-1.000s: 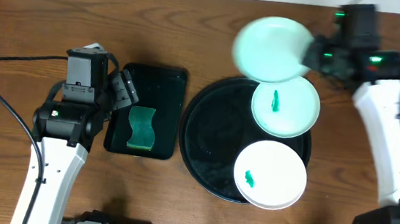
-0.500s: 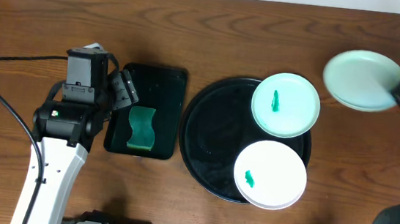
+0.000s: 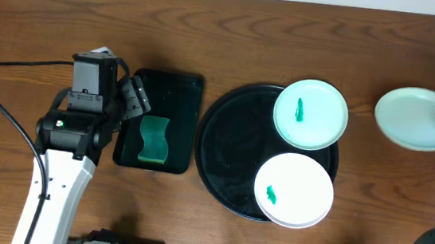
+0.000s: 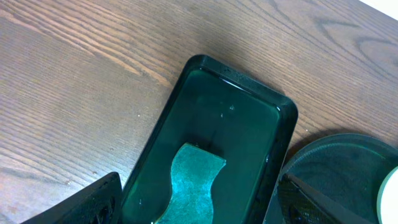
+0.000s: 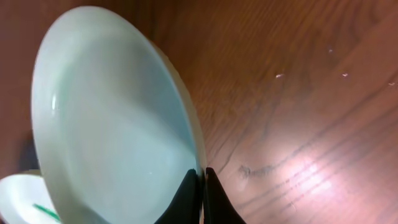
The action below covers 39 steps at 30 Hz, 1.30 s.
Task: Clean dirty plates on tray and stack at the side
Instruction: 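Set the plate down, open the right gripper and raise it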
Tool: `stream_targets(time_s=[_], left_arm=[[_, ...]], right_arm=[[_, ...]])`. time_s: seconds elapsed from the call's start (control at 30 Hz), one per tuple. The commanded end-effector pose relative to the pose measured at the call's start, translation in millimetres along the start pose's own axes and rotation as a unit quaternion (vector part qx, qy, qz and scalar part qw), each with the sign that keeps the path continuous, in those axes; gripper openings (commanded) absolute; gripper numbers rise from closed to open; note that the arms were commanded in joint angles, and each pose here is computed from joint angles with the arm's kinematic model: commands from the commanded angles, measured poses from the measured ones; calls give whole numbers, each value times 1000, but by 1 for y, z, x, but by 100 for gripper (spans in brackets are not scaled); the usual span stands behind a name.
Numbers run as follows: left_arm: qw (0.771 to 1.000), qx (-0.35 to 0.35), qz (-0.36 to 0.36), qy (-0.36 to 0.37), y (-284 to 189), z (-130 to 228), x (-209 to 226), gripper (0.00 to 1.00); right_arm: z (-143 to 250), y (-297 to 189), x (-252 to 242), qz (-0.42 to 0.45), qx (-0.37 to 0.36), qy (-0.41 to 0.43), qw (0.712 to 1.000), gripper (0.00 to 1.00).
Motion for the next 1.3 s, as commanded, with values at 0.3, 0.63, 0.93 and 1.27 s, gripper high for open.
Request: stream_targets(time_s=[0.3,0.63,0.93,1.27], left_arm=[[1000,-7,-3,3,-2,-4,0,80],[1000,-7,-3,3,-2,-4,0,80],[1000,-7,-3,3,-2,-4,0,80],[1000,-7,-3,3,-2,-4,0,80]], right_arm=[[51,90,-16,-41,32,-5,999,1],[83,128,-9,-123,28,-7,992,1],[83,130,-3,-143,20,-16,989,1],[62,107,13,-190,16,-26,981,37]])
Point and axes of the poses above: each gripper's point midway between its finger pads, its own y axis out along the fingers, its own x axis along the line the jaws close on, z = x × y, the point moved 9 cm from there along -y, back along the fingers, and after that the axes turned 6 degrees about -y, right-handed, at the moved point
